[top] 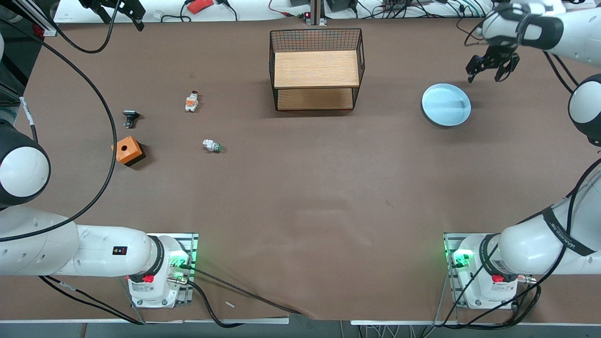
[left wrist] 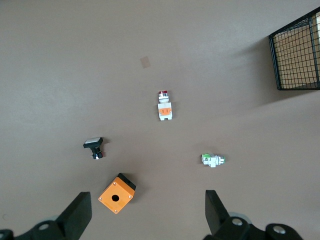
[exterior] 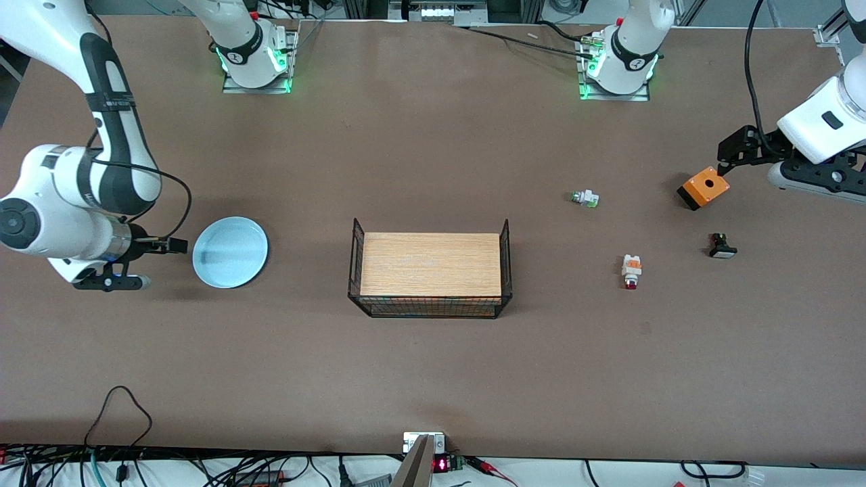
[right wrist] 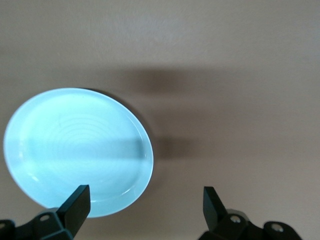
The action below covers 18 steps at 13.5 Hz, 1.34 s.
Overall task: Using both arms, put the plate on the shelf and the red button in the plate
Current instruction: 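Grip the pale blue plate's rim with the right gripper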
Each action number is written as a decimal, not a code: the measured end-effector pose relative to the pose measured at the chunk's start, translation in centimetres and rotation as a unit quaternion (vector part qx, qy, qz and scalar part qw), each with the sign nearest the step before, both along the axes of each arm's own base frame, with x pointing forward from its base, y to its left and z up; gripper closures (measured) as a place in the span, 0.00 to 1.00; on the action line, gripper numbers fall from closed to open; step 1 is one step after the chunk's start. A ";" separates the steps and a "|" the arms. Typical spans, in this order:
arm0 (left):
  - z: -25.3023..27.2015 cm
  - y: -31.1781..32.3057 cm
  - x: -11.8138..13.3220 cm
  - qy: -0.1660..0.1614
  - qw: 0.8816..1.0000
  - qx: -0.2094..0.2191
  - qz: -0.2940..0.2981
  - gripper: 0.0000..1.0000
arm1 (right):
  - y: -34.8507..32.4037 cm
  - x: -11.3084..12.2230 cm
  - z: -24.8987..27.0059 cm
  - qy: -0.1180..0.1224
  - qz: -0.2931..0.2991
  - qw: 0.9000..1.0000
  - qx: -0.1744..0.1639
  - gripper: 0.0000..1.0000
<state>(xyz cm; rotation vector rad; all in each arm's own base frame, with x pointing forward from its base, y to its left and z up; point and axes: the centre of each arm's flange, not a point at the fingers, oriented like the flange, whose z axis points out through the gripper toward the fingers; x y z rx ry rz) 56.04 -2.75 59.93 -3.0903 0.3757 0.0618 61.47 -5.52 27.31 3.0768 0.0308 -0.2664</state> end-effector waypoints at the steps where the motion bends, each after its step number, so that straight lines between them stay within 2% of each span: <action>1: 0.0 0.0 0.0 0.000 1.000 0.000 0.000 0.00 | 0.0 -0.8 -1.5 -0.004 0.003 1.000 0.001 0.00; 5: 0.0 0.0 0.0 0.000 1.000 0.000 0.000 0.00 | -0.2 -4.4 -6.6 -0.016 0.011 1.000 0.003 0.00; 8: 0.0 0.0 0.0 0.000 1.000 0.000 0.000 0.00 | -1.6 -5.9 -8.4 -0.031 0.035 0.999 0.006 0.04; 9: 0.0 0.0 0.0 0.000 1.000 0.000 0.000 0.00 | -2.0 -6.1 -8.7 -0.032 0.039 0.999 0.007 0.14; 11: 0.0 0.0 0.0 0.000 1.000 0.000 0.000 0.00 | -2.3 -6.2 -9.2 -0.031 0.040 0.999 0.008 0.41; 15: 0.0 0.0 0.0 0.000 1.000 0.000 0.000 0.00 | -1.9 -6.1 -9.2 -0.031 0.044 0.999 0.009 0.83; 16: 0.0 0.0 0.0 0.000 1.000 0.000 0.000 0.00 | -1.9 -6.1 -9.1 -0.032 0.044 0.998 0.009 0.89; 18: 0.0 0.0 0.0 0.000 1.000 0.000 0.000 0.00 | -1.9 -6.1 -8.9 -0.033 0.043 0.998 0.009 0.91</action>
